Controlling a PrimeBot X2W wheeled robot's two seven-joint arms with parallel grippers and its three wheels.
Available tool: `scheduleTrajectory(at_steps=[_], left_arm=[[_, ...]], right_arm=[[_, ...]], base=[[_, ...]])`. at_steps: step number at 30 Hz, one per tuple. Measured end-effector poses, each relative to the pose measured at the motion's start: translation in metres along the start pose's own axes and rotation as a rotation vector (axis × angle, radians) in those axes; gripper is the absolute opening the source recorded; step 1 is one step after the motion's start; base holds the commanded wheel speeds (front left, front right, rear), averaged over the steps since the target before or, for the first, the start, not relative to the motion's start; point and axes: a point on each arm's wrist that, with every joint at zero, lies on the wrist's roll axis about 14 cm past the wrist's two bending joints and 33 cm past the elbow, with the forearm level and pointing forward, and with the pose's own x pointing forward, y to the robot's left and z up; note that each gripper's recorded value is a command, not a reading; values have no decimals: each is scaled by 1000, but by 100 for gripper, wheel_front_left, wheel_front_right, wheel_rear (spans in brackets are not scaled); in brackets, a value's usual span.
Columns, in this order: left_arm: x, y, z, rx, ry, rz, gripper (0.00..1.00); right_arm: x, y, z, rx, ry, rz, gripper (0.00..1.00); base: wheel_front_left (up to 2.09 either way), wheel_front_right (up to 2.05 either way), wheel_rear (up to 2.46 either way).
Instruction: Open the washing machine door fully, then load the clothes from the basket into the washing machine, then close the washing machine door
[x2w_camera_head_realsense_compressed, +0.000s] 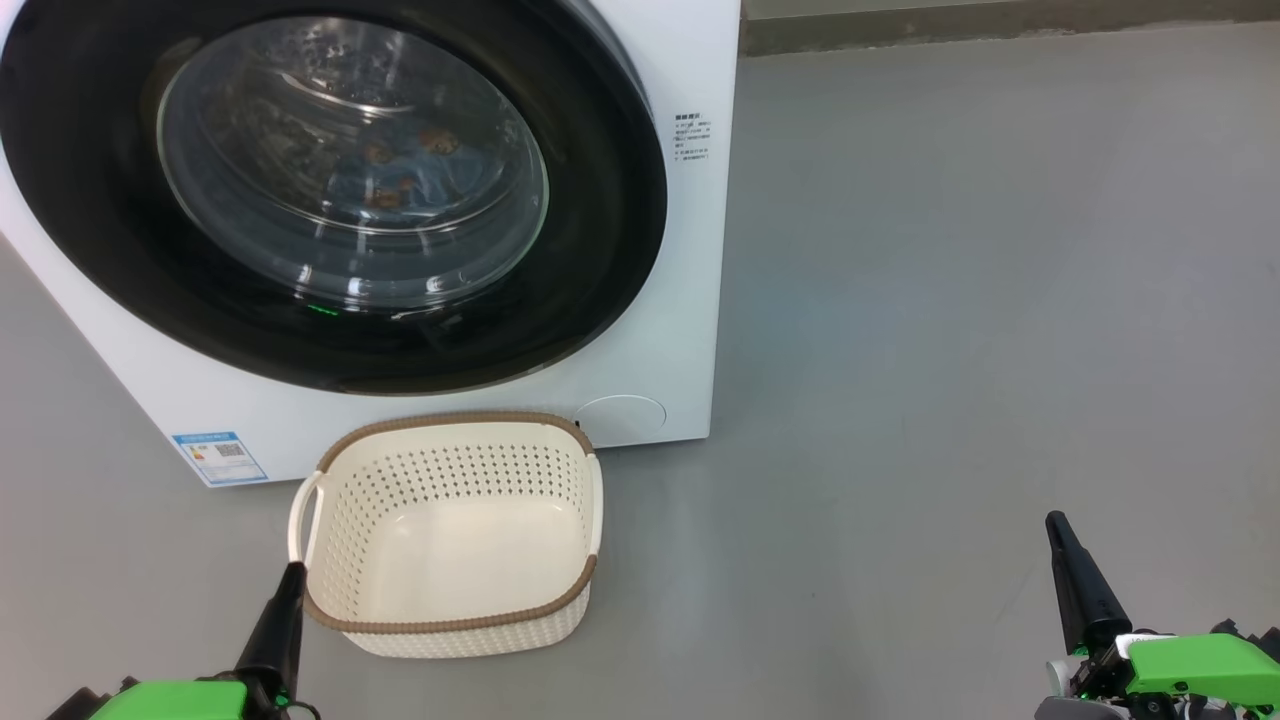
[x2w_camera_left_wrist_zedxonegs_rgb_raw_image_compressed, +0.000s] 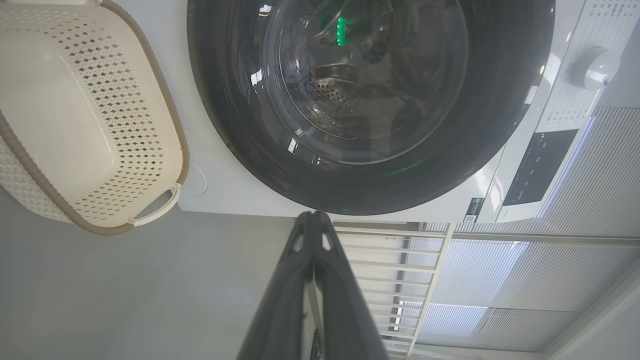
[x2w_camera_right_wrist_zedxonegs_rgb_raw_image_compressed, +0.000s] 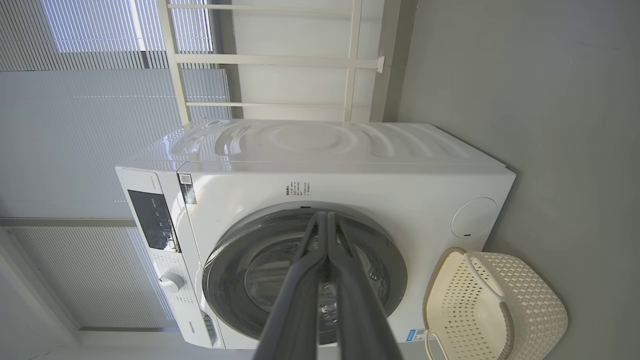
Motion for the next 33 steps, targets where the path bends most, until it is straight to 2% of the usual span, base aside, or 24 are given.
scheduleTrajectory(at_steps=[33], left_arm=[[0, 0, 0, 0, 0, 0, 0]], right_arm=[[0, 0, 0, 0, 0, 0, 0]], base=[[0, 0, 0]])
